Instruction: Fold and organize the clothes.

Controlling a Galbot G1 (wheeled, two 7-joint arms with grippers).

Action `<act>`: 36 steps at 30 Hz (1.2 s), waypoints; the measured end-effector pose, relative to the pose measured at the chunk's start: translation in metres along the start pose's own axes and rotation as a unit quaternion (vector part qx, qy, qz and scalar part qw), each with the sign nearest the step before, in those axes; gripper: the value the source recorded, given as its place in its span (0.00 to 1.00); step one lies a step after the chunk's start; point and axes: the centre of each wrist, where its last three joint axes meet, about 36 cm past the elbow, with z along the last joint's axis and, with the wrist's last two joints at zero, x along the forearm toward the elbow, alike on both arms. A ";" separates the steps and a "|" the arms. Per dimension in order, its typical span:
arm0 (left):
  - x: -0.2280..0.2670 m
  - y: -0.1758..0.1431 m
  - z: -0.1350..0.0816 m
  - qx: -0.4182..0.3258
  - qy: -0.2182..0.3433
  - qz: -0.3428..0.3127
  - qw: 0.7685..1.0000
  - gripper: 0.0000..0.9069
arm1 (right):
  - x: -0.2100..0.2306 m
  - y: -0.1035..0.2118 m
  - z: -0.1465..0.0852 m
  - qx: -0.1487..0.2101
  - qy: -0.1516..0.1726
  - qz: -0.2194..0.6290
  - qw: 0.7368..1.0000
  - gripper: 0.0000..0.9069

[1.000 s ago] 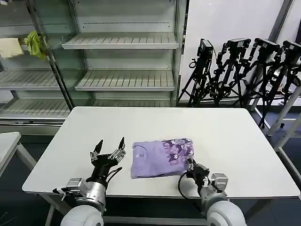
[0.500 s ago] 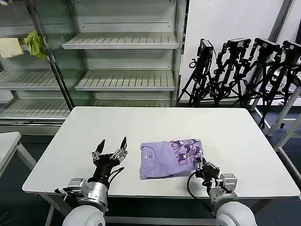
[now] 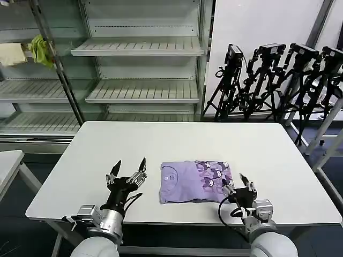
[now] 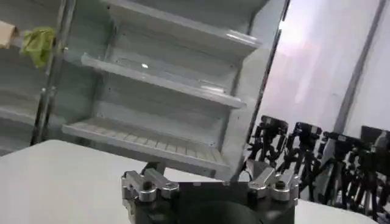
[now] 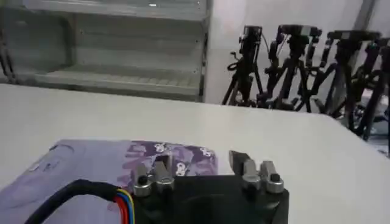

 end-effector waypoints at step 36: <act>0.027 0.013 -0.031 -0.061 0.050 0.057 0.995 1.00 | 0.077 -0.044 -0.059 0.109 -0.102 0.043 0.988 1.00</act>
